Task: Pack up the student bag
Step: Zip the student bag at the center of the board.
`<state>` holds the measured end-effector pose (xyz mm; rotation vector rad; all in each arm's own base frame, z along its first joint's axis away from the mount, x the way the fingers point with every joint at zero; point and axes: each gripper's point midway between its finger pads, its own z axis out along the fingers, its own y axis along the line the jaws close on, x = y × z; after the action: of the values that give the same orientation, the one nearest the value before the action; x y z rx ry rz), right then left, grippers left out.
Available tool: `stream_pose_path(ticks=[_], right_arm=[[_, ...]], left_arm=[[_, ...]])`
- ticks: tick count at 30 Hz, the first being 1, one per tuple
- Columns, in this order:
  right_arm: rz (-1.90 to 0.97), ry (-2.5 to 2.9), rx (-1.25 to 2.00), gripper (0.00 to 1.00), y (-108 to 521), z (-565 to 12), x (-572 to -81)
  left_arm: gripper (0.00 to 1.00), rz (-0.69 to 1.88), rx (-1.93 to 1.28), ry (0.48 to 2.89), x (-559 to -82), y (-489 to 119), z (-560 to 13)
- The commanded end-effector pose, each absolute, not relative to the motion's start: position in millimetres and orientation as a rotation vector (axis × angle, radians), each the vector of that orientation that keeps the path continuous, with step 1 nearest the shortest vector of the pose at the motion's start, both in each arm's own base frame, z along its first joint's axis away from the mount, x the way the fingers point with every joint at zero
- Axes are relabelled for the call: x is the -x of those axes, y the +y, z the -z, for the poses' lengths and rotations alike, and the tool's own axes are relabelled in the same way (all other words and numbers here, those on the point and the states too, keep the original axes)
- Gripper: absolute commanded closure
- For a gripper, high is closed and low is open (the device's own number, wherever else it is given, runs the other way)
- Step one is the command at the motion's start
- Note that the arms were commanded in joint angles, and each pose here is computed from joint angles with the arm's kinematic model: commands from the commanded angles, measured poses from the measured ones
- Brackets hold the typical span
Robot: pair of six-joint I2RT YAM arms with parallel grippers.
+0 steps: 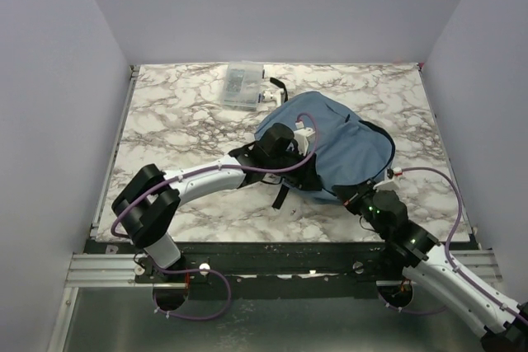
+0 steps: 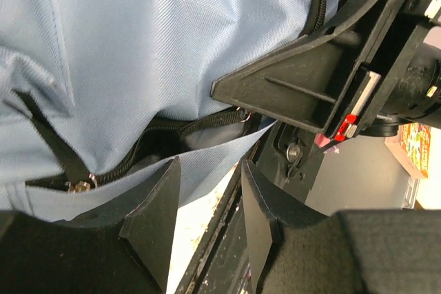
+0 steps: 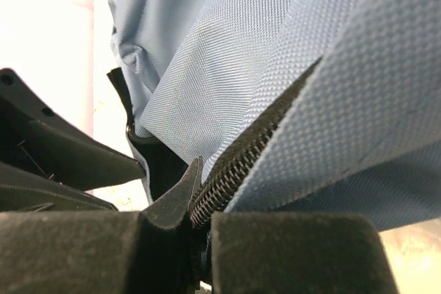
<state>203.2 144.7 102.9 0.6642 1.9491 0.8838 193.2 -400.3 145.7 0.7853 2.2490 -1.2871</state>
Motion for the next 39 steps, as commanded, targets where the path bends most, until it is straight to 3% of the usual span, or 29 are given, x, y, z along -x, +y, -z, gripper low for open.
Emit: stream_pose_path(ticks=[1,12,17,24,33,39], right_arm=[[-0.826,1.698,-0.519,0.99,131.5,-149.1,-225.6],[-0.779,1.602,-0.483,0.99,122.3,-165.1,-231.8],[-0.8,1.554,-0.604,0.99,114.3,-183.1,-236.4],[-0.878,1.533,-0.781,0.99,112.3,-199.1,-238.5],[-0.93,1.742,-0.862,0.99,131.2,-182.6,-224.7],[-1.023,1.613,-0.685,0.99,133.8,-180.7,-218.4]], left_arm=[[0.58,1.314,-0.86,2.128,-202.1,-419.8,-165.6],[0.6,1.357,-0.841,2.046,-218.8,-432.5,-198.3],[0.79,1.417,-0.929,2.106,-192.2,-437.5,-165.7],[0.85,1.368,-0.966,2.117,-150.4,-418.9,-125.3],[0.84,1.326,-0.929,2.157,-153.2,-417.4,-104.0],[0.69,1.51,-0.968,1.954,-140.8,-419.9,-174.2]])
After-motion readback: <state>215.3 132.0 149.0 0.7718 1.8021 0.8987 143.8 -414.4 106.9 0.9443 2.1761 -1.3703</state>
